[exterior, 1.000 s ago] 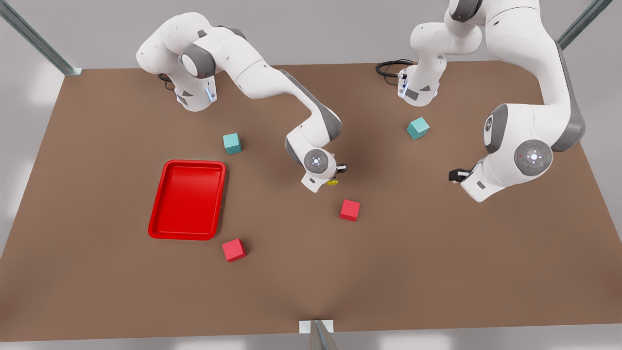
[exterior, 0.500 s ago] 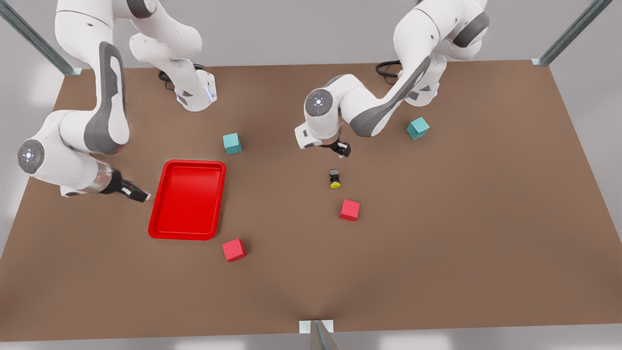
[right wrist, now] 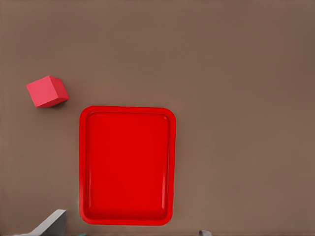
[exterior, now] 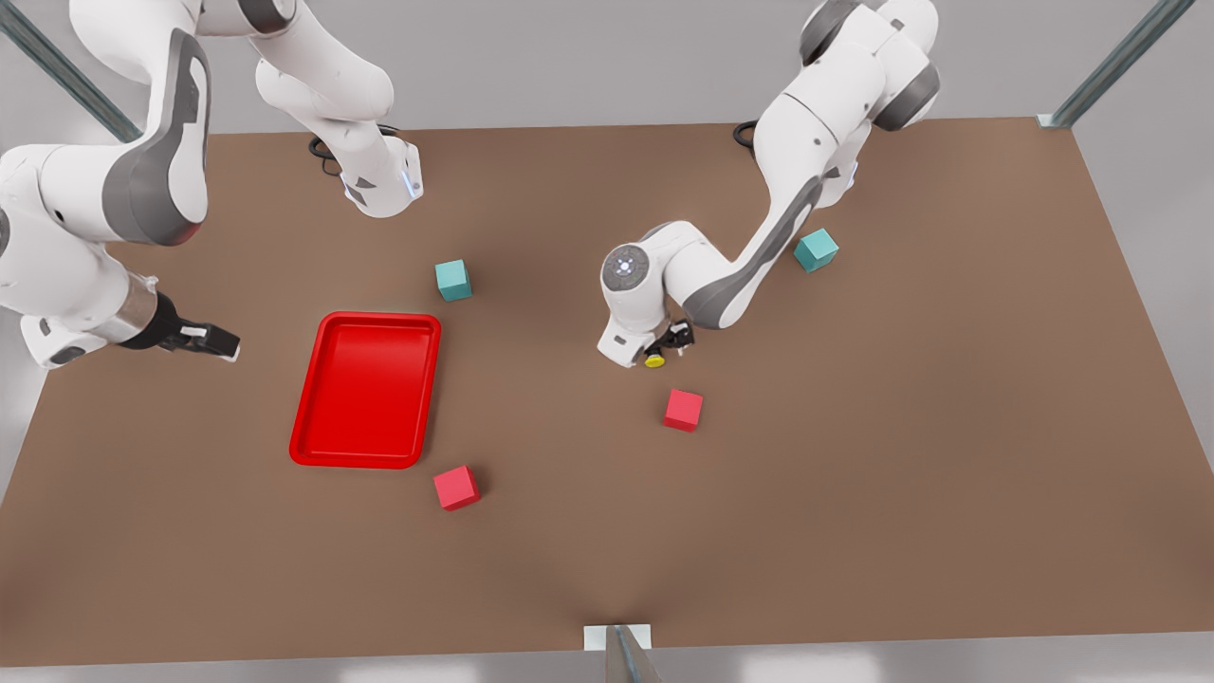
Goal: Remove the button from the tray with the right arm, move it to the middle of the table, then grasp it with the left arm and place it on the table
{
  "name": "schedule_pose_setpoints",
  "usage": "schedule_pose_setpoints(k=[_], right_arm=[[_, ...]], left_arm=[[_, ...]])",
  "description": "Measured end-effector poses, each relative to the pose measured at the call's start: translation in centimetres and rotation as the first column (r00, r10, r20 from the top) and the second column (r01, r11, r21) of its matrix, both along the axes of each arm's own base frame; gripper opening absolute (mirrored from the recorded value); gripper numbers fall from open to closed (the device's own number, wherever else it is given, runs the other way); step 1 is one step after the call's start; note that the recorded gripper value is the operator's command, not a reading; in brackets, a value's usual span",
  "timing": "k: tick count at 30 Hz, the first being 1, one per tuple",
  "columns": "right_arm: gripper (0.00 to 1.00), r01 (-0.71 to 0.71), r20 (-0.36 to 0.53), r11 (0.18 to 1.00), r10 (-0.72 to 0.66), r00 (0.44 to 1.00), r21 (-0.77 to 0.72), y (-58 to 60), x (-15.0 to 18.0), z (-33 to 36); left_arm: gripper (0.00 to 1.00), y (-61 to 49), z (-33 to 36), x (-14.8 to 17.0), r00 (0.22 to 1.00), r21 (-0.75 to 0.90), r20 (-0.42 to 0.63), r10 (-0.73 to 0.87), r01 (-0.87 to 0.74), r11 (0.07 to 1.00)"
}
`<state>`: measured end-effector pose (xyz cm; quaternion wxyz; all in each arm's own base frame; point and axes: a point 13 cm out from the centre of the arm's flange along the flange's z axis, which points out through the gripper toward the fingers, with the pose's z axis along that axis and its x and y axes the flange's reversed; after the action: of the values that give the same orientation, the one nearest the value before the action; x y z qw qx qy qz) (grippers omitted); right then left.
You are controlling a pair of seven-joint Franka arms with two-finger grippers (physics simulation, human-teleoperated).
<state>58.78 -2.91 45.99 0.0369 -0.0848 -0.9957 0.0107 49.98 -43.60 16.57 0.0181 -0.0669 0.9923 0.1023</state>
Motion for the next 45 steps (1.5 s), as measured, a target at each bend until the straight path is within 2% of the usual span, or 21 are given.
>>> schedule_pose_setpoints(k=[5,10,13,19,26,29,33,40,45], right_arm=[[1.00,-0.043,0.071,0.999,0.043,0.997,-0.008,-0.1,0.3,3.6],[1.00,-0.001,0.031,1.000,0.001,1.000,-0.003,-4.6,-0.3,1.7],[1.00,-0.027,0.012,1.000,0.027,1.000,0.000,-4.0,-0.6,1.0],[1.00,-0.069,0.024,0.998,0.070,0.997,-0.012,-3.3,-0.3,1.6],[1.00,-0.117,-0.019,0.993,0.116,0.993,-0.008,-2.3,0.6,-1.4],[1.00,-0.137,0.019,0.990,0.138,0.990,-0.034,-2.2,2.0,-1.5],[1.00,-0.236,0.070,0.967,0.243,0.967,-0.095,2.3,3.8,-0.6],[1.00,-0.255,0.161,0.958,0.274,0.948,-0.128,2.4,8.1,-2.1],[1.00,-0.257,0.209,0.956,0.282,0.936,-0.139,2.2,9.8,-2.5]], left_arm=[[1.00,-1.3,-4.6,-3.8,1.000,-0.030,-0.005,0.024,-0.024,0.999],[1.00,-1.5,-6.8,-5.5,0.998,-0.086,0.003,0.059,-0.059,0.995],[1.00,-1.3,-7.8,-6.7,0.998,-0.087,0.009,0.065,-0.064,0.994],[1.00,1.1,-9.1,-6.8,0.997,-0.063,0.043,0.071,-0.068,0.996],[1.00,1.0,-10.2,-7.4,0.995,-0.076,0.048,0.090,-0.087,0.993],[1.00,0.8,-10.9,-7.9,0.994,-0.103,0.044,0.098,-0.093,0.990],[1.00,0.1,-11.6,-8.0,0.993,-0.142,0.040,0.110,-0.103,0.985],[1.00,-0.6,-12.1,-8.0,0.992,-0.176,0.038,0.120,-0.112,0.978],[1.00,-0.5,-12.3,-7.9,0.993,-0.176,0.043,0.107,-0.098,0.980]])
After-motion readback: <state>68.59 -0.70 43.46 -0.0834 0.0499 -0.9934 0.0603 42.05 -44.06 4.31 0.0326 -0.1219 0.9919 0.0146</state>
